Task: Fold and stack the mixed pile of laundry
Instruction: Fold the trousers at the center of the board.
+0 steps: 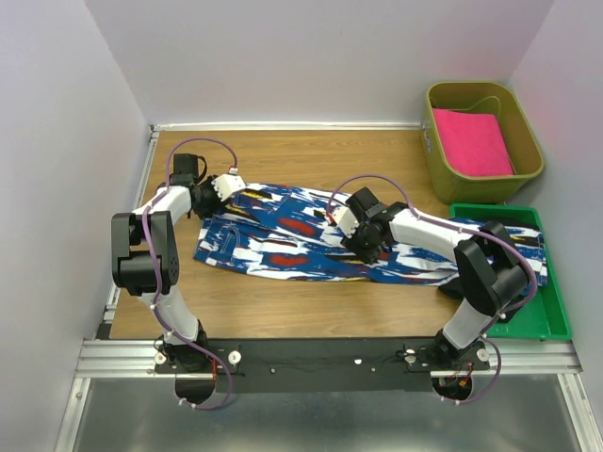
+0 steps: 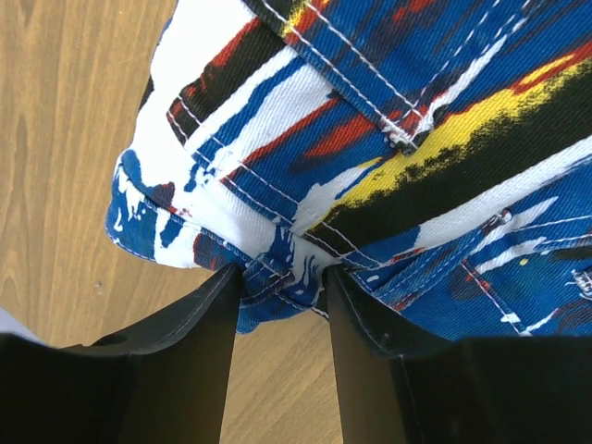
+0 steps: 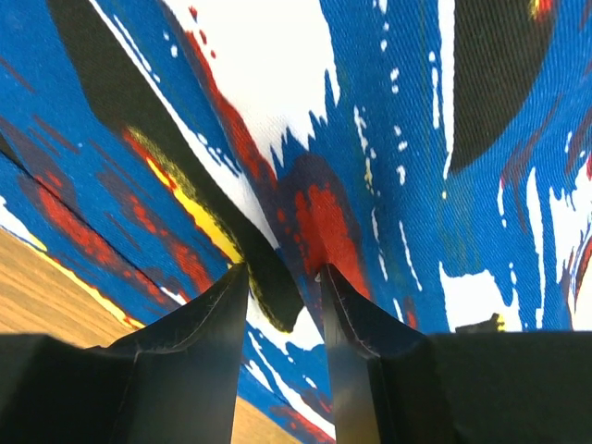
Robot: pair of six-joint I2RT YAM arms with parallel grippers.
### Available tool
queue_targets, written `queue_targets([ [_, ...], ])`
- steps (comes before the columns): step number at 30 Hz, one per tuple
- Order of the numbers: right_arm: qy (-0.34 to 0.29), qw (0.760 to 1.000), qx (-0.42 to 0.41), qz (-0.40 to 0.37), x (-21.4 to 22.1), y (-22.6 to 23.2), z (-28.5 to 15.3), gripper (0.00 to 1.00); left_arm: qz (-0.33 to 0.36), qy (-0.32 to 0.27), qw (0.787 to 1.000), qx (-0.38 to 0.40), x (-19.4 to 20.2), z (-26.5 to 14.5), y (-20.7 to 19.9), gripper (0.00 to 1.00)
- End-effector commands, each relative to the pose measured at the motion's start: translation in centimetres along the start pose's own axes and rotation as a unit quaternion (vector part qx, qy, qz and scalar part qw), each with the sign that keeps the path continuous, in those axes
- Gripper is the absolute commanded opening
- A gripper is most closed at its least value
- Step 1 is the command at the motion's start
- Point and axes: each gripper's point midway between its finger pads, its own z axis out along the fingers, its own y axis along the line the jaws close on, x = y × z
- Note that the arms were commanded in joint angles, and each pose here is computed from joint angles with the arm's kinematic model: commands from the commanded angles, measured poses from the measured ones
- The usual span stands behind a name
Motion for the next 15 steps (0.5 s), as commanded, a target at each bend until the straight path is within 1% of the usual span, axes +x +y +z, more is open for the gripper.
queue_targets([
  [1,-0.003,1.000,0.011,-0.014,-0.29,-0.53,-1.53,0.45,0.011,0.004,1.000,-0.009,-0.33,-0.41,1.13,0.51],
  [3,-0.002,1.000,0.008,-0.015,-0.20,-0.42,-1.47,0.44,0.012,0.001,1.000,-0.009,-0.47,-0.48,1.18,0.51],
  [5,-0.002,1.000,0.007,-0.015,-0.20,-0.39,-1.39,0.38,0.012,0.001,1.000,-0.008,-0.44,-0.52,1.19,0.51],
  [10,-0.009,1.000,0.011,-0.013,-0.67,-0.69,-1.54,0.34,0.013,0.001,1.000,-0.007,-0.51,-0.55,1.14,0.51],
  [15,-0.003,1.000,0.011,-0.012,-0.20,-0.79,-0.60,0.33,0.011,0.001,1.000,-0.006,-0.55,-0.46,1.21,0.51],
])
